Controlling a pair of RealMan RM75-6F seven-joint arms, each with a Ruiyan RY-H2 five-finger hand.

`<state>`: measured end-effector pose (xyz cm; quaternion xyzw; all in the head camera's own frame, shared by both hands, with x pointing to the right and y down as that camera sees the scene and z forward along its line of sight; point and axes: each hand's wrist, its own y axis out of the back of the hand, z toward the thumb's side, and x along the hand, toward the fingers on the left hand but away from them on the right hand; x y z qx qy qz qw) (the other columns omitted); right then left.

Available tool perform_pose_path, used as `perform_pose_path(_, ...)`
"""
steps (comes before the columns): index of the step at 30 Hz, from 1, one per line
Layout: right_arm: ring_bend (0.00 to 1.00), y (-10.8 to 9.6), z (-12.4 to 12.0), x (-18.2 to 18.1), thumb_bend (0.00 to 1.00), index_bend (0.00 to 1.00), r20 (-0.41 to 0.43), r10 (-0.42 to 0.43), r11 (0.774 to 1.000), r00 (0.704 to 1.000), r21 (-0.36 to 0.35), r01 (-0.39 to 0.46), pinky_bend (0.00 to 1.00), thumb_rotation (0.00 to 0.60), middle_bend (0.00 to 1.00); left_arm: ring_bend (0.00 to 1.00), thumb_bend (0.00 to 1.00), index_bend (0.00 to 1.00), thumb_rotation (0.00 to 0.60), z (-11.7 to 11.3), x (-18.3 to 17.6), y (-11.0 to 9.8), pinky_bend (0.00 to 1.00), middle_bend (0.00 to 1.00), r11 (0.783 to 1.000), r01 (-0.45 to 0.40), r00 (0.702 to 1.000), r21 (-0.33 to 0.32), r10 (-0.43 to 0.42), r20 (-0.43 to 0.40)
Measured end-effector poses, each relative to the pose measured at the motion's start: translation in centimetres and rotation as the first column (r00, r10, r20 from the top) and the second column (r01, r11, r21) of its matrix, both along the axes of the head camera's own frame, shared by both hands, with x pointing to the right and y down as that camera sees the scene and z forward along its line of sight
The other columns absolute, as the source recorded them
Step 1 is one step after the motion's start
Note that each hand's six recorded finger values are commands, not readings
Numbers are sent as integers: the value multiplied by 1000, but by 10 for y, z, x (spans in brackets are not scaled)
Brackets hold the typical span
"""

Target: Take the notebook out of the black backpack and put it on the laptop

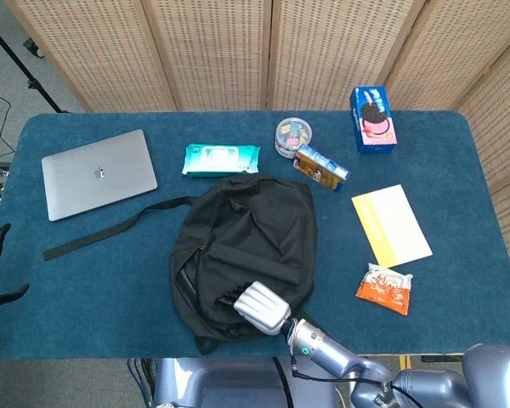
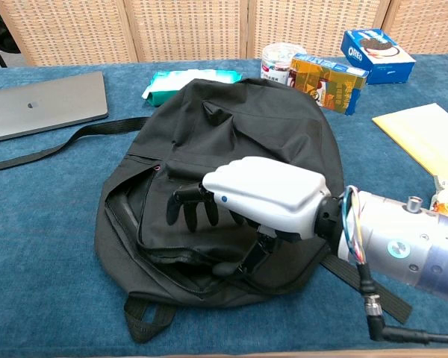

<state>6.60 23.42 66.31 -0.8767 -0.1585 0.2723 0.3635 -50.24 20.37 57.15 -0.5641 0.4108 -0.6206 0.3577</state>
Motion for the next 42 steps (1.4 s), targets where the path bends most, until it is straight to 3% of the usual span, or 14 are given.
perform_pose_path(5,613,-4,2,1,417,490,16,27,999,1000,16,-27,605,600,594,0,0,0,600,0,1,0,0,0,1000,-1,1000,1,1,-1)
perform_pose_path(11,691,-12,3,3,523,639,62,79,996,995,47,-82,656,600,680,0,0,0,600,0,1,0,0,0,1000,-2,1000,3,2,-2)
perform_pose_path(17,699,-31,9,4,543,656,99,138,985,985,93,-147,661,600,683,0,0,0,600,1,10,-1,0,0,999,-39,999,18,40,-37)
perform_pose_path(25,700,-82,4,9,566,658,121,271,952,955,111,-285,661,600,683,0,0,0,600,6,43,1,1,0,978,-205,968,38,209,-142)
perform_pose_path(29,700,-107,-1,15,569,659,120,344,928,931,110,-357,661,600,683,0,0,1,600,8,65,1,16,0,945,-323,925,61,328,-191)
perform_pose_path(32,700,-125,-5,21,569,659,113,400,905,909,104,-412,661,600,683,0,0,52,600,8,85,2,28,0,907,-411,879,87,420,-227)
perform_pose_path(37,700,-148,-5,34,569,659,72,475,874,877,76,-480,662,600,683,25,0,180,600,12,119,5,82,0,843,-518,788,145,536,-302)
perform_pose_path(42,700,-156,-8,40,569,659,41,497,865,867,64,-498,662,600,683,68,0,247,600,21,155,12,95,33,791,-585,685,178,600,-412)
